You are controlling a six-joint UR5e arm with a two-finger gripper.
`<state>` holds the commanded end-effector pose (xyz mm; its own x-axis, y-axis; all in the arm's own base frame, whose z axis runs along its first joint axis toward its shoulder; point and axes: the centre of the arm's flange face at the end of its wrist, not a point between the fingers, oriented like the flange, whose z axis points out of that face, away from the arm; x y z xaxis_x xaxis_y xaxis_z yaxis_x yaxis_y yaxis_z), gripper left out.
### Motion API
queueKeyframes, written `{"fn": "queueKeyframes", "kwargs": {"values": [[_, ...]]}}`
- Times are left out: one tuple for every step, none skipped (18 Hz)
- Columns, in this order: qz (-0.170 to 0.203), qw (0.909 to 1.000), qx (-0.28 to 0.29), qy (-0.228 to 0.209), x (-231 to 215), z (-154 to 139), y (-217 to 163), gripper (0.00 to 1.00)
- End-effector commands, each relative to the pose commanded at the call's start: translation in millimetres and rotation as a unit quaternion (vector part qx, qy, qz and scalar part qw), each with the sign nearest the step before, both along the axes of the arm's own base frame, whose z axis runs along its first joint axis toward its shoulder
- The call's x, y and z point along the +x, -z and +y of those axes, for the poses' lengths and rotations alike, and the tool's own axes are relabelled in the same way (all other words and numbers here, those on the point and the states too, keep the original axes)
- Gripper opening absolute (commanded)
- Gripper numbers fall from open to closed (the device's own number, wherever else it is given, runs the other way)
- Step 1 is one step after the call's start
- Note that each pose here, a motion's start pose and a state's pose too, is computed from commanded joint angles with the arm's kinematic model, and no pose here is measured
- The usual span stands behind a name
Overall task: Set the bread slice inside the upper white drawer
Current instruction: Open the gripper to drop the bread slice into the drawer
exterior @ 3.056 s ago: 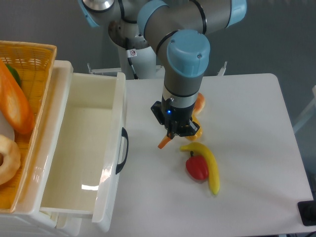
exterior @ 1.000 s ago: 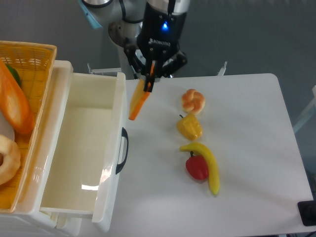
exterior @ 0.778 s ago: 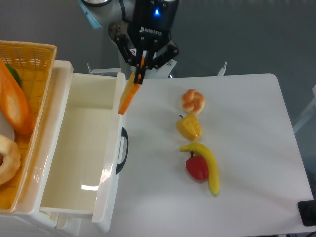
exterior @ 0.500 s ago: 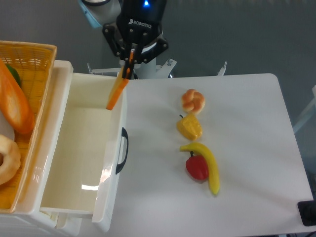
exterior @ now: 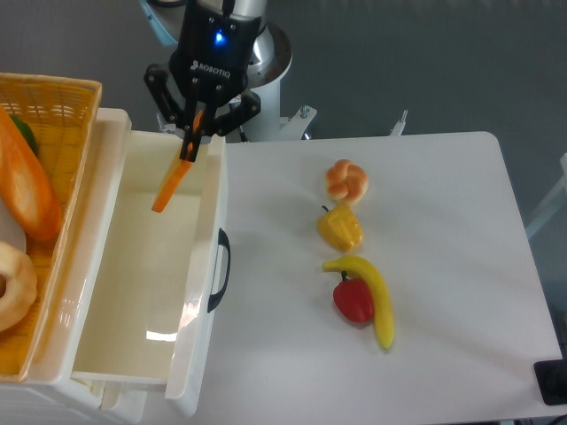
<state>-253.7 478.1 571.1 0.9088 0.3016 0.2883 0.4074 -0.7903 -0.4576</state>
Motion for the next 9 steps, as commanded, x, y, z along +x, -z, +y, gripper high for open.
{"fn": "queueKeyframes", "kwargs": {"values": [[0.007, 1.0, 0.005, 0.004, -0.4, 1.5, 1.3, 0.33], [0.011, 0.9999, 0.007, 0.005, -1.9, 2.7, 4.2, 0.5], [0.015, 0.9998, 0.008, 0.009, -2.2, 2.8, 5.7, 0.62], [0.017, 0.9998, 0.007, 0.013, -2.2, 2.7, 7.8, 0.66], [0.018, 0.9997, 0.008, 0.015, -2.8, 3.3, 8.3, 0.69], [0.02, 0.9996, 0.008, 0.018, -3.0, 4.6, 9.5, 0.76], [0.025, 0.9994, 0.011, 0.023, -1.8, 5.6, 7.9, 0.79], [0.026, 0.9993, 0.012, 0.024, -2.1, 7.0, 8.7, 0.79], [0.028, 0.9992, 0.014, 0.024, -2.8, 7.6, 8.2, 0.81]]}}
